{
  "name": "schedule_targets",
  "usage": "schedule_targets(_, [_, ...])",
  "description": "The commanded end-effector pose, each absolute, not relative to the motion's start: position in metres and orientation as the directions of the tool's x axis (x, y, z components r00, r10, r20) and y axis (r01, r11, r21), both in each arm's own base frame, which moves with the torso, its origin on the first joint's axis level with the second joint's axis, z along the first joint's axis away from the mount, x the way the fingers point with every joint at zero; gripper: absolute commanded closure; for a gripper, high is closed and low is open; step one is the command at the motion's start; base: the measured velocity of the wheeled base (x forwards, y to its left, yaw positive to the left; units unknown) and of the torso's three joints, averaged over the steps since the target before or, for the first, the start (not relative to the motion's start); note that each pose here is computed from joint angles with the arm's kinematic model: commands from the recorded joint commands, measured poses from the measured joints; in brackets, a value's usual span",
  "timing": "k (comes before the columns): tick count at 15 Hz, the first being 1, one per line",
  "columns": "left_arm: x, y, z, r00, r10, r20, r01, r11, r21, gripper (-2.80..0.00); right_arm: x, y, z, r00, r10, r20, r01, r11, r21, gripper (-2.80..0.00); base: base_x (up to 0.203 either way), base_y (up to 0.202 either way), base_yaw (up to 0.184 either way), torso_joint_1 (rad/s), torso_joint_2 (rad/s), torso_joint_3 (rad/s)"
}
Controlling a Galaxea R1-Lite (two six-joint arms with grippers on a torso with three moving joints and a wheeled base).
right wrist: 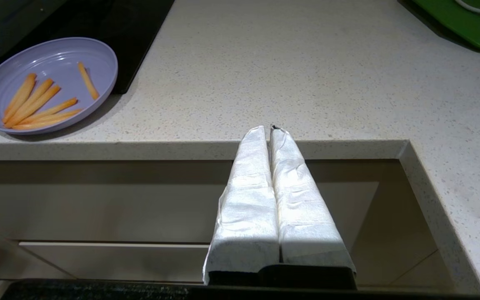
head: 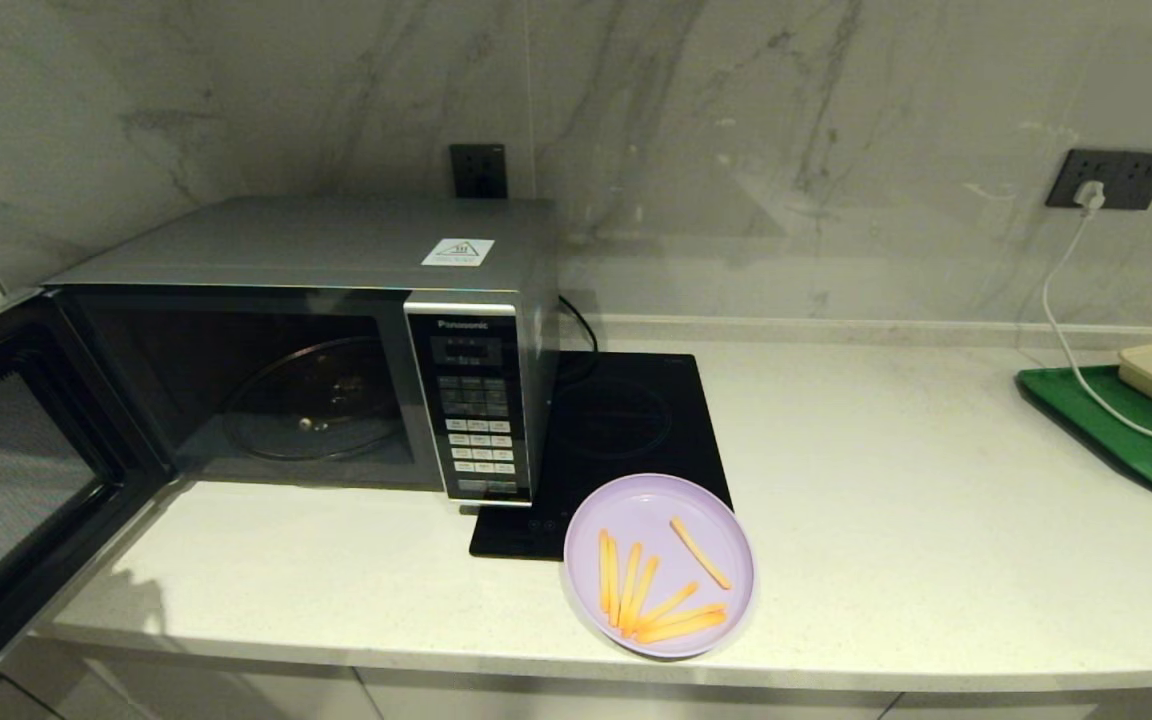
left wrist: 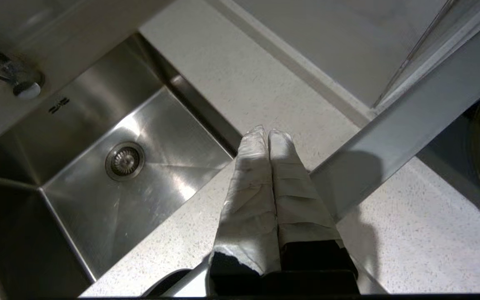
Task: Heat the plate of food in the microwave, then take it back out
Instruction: Close the microwave oven
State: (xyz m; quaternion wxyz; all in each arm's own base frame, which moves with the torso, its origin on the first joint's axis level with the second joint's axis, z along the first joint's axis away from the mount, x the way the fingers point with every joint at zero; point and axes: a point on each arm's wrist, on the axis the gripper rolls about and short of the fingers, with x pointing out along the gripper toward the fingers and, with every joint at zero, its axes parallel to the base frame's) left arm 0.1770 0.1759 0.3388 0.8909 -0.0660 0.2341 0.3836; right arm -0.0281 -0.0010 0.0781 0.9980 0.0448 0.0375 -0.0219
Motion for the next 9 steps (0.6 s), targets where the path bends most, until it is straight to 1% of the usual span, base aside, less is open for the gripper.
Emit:
schedule_targets(1, [0.18,0.186,0.324,0.563,0.631,-0.534,-0.72,0.692,0.059,0.0,-0.028,-0.001,0.078,0.996,-0.041,-0.078,0.048,0.995,0.088,0.0,0.0,0.0,0.0,0.0,0.0,0.0])
schedule_targets(3, [0.18,0.187,0.314,0.539,0.605,-0.586,-0.718,0.693,0.056,0.0,-0.028,-0.001,0.078,0.996,-0.04,-0.078,0.047,0.995,0.088,0.0,0.0,0.0,0.0,0.0,0.0,0.0])
schedule_targets(5, [0.179,0.184,0.307,0.539,0.572,-0.618,-0.705,0.708,0.041,0.0,-0.028,-0.001,0.078,0.996,-0.04,-0.078,0.047,0.995,0.088,0.0,0.0,0.0,0.0,0.0,0.0,0.0])
schedule_targets(9, [0.177,0.187,0.302,0.526,0.567,-0.634,-0.711,0.702,0.038,0.0,-0.028,-0.001,0.078,0.996,-0.04,-0.077,0.047,0.995,0.088,0.0,0.0,0.0,0.0,0.0,0.0,0.0])
